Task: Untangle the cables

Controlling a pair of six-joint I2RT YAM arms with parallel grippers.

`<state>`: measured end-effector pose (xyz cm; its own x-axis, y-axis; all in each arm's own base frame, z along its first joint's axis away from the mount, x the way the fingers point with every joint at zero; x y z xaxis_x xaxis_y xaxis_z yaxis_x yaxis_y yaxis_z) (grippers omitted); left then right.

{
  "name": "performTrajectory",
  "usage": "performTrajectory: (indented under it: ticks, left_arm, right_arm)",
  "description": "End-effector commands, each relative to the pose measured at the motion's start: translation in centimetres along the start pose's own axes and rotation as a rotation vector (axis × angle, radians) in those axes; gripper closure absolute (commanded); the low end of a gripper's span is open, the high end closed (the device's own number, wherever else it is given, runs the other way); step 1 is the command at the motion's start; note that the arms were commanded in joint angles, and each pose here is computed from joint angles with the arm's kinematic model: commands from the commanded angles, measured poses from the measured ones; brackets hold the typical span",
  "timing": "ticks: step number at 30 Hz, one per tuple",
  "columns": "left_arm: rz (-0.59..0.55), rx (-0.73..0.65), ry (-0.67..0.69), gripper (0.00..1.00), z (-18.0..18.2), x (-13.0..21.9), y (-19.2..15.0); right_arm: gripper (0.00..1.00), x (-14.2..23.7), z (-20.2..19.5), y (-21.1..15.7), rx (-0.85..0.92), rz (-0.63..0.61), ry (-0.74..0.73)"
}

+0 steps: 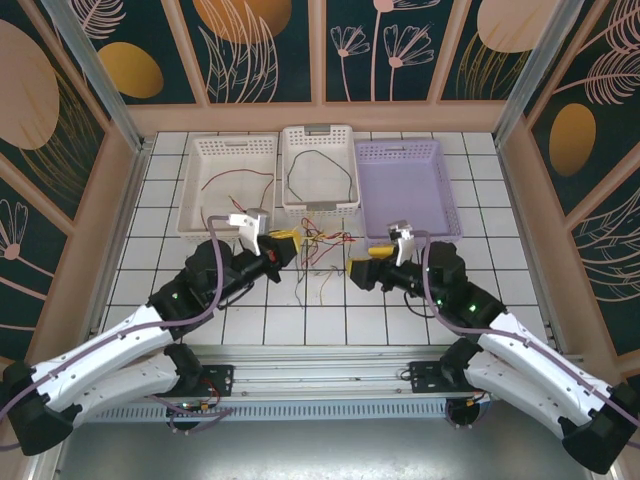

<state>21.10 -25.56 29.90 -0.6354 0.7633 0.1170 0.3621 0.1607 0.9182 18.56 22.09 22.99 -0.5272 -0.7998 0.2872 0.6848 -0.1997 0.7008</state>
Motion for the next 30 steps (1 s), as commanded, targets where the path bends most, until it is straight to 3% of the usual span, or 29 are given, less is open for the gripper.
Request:
performTrajectory:
  ticks: [1,11,30]
  left_arm:
    - [-0.110,0.057,-0.066,1.00,-1.4,-0.1,2.8]
    - [-0.107,0.124,-0.038,1.00,-0.3,0.2,1.3]
    - [-0.110,0.151,-0.045,1.00,-0.2,1.4,0.8]
  right_arm:
    - [0.17,0.1,-0.1,0.3,-0.037,-0.053,0.022]
    - [0.25,-1.1,-4.7,-0.9,-0.052,-0.098,-0.140]
    - [0.25,-4.8,-4.7,-0.9,0.014,-0.130,-0.053]
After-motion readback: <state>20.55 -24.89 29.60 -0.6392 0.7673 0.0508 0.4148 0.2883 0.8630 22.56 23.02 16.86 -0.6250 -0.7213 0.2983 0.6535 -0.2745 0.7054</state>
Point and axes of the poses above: each hand's point on the last joint's axis, 136 mm out from that joint toward the fingers, its own x axis back along the fingers, its own z axis along the line the jaws close on, y = z × x, the point moved 1 cm from there along x, back along the fingers, and after that the axes turned 8 degrees about -x, right-handed, at the moved point
